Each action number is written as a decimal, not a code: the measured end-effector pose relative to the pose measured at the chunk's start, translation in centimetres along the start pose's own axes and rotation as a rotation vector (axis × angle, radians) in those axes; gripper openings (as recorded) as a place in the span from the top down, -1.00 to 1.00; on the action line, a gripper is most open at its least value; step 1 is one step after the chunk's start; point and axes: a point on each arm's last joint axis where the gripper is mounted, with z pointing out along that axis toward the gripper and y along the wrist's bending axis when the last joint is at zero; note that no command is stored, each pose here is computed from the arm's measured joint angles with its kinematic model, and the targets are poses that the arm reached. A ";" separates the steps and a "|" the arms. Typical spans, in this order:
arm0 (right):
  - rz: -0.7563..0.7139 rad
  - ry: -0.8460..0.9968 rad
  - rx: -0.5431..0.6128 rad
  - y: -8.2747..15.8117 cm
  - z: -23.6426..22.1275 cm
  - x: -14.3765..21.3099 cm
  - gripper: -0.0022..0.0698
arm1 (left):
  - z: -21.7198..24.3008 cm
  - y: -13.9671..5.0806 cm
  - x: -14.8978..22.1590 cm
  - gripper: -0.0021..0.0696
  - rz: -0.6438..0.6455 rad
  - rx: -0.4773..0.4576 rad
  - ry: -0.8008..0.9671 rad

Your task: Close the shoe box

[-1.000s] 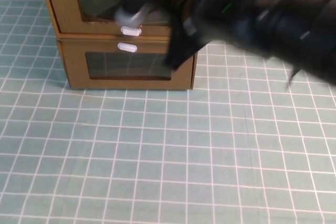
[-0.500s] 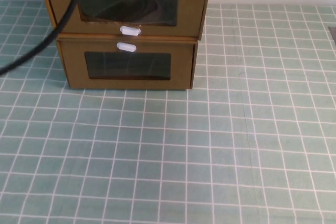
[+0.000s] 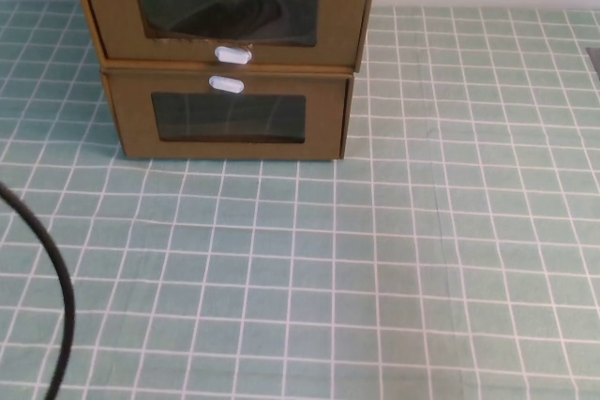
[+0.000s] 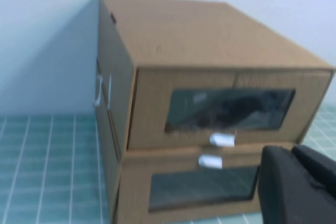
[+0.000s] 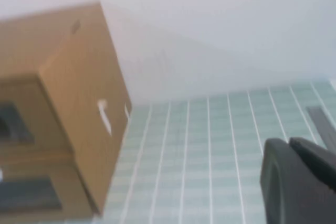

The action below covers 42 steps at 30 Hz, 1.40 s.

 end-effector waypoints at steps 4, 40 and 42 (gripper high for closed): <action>-0.070 0.067 0.015 -0.5 -2.6 3.6 0.98 | -0.7 0.0 3.0 0.96 -0.030 0.001 0.030; -0.162 0.157 0.053 -1.6 -5.2 8.7 0.98 | -1.9 0.1 5.1 0.96 -0.201 -0.002 -0.068; -0.162 0.157 0.053 -1.6 -5.2 8.7 0.98 | -3.0 0.1 5.9 0.96 -0.134 -0.022 -0.096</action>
